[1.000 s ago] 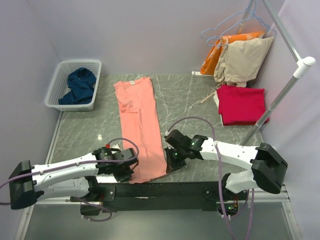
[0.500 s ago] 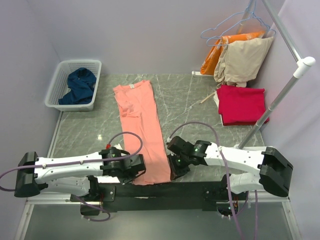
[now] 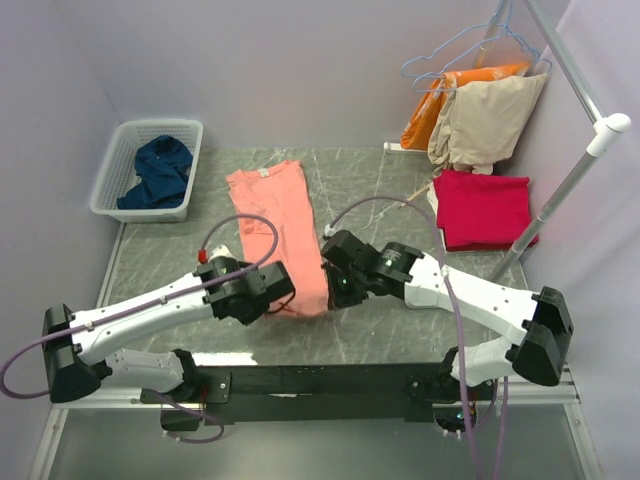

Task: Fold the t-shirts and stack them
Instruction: Fold the tshirt

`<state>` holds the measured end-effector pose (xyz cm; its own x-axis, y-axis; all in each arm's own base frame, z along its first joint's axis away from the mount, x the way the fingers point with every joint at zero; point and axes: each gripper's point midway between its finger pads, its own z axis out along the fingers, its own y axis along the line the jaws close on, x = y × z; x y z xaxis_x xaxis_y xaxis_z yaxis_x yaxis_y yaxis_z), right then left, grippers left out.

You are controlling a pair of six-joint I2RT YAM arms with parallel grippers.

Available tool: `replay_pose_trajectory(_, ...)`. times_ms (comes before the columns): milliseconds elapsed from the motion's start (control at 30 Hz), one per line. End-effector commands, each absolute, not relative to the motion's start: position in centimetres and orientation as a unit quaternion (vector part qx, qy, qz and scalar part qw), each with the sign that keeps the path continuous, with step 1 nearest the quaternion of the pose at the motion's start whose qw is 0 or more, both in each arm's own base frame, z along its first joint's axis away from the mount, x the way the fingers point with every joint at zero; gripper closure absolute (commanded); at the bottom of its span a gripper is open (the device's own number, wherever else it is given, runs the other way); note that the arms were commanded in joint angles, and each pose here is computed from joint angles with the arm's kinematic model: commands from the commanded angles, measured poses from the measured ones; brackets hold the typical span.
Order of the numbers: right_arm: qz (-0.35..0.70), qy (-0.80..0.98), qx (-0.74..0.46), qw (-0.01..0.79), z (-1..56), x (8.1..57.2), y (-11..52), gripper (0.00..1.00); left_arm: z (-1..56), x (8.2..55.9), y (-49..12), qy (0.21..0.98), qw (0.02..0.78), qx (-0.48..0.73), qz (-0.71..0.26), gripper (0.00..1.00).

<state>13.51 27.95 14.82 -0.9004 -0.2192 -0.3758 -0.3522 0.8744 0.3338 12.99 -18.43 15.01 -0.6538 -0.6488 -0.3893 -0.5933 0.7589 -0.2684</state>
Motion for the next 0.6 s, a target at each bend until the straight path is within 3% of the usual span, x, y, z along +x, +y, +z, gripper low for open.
replay_pose_trajectory(0, 0.154, 0.957, -0.123, 0.215, 15.3, 18.8, 26.8, 1.0, 16.4, 17.4, -14.9, 0.885, 0.304, -0.352, 0.002, 0.99)
replay_pose_trajectory(333, 0.149, 0.955, -0.077, 0.244, 13.9, 31.2, 28.5, 1.0, 17.0, 29.0, -13.8, 0.873, 0.356, -0.33, 0.049, 0.99)
replay_pose_trajectory(567, 0.131, 0.961, -0.057, 0.237, 12.1, 39.4, 30.0, 1.0, 12.8, 35.5, -12.7, 0.883, 0.329, -0.317, 0.106, 0.99)
